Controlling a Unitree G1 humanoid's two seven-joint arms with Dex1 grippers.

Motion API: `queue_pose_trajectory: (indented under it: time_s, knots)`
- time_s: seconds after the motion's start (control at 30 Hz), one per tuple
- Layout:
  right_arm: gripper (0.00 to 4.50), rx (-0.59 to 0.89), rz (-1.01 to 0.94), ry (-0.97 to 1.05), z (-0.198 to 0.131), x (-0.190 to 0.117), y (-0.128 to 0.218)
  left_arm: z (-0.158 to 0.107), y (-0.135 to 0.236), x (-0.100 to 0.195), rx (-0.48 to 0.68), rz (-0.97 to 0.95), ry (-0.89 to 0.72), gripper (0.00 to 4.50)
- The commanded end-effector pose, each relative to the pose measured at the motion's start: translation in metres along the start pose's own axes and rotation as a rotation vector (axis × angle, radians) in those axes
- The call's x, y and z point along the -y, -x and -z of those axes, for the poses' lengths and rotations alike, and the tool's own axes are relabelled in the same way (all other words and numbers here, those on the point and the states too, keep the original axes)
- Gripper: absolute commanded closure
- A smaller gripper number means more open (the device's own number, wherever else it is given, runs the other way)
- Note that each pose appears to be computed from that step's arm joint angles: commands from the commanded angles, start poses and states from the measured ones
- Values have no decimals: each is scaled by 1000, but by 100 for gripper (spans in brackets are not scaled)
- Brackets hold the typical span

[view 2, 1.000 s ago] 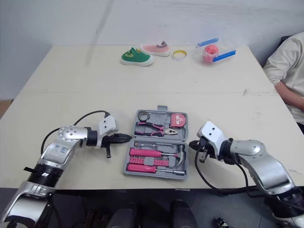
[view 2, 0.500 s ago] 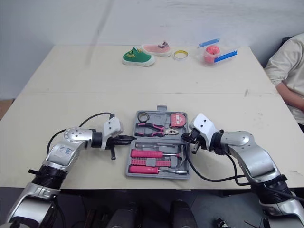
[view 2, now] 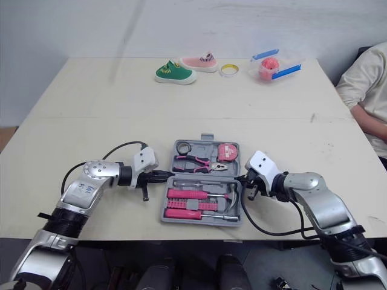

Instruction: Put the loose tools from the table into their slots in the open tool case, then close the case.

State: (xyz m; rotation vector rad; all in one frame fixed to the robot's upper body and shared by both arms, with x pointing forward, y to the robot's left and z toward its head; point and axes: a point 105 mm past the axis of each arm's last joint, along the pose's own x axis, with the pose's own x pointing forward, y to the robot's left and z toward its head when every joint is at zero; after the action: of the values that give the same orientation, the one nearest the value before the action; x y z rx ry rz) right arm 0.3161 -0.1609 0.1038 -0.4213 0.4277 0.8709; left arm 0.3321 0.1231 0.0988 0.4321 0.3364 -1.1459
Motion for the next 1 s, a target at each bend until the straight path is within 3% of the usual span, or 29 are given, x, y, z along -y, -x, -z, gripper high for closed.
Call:
queue_pose_trajectory:
  time_s: [0.03, 0.37, 0.53, 0.67, 0.77, 0.87, 0.9, 0.97, 1.0]
  knots:
    - [448, 68, -18, 49, -21, -3, -6, -7, -4, 1, 9, 8, -19, 450]
    - [448, 36, 31, 86, -17, 5, 0, 0, 6, -10, -19, -57, 22, 450]
    - [448, 31, 179, 117, -18, 25, 19, 20, 42, -18, -118, -111, 80, 450]
    - [448, 36, 192, 57, -21, 24, 37, 10, 65, -32, -75, -194, 210, 450]
    - [355, 80, 186, -58, -33, 20, 42, -13, 66, -33, -2, -192, 323, 367]
    - [198, 88, 210, -175, -42, 20, 35, -24, 55, -38, 17, -220, 405, 235]
    - [174, 90, 203, -221, -44, 19, 30, -25, 49, -39, 14, -230, 429, 201]
    - [174, 98, 187, -298, -48, 16, 24, -26, 43, -40, 10, -237, 461, 134]
    - [174, 109, 194, -347, -50, 18, 20, -25, 38, -40, 6, -239, 477, 134]
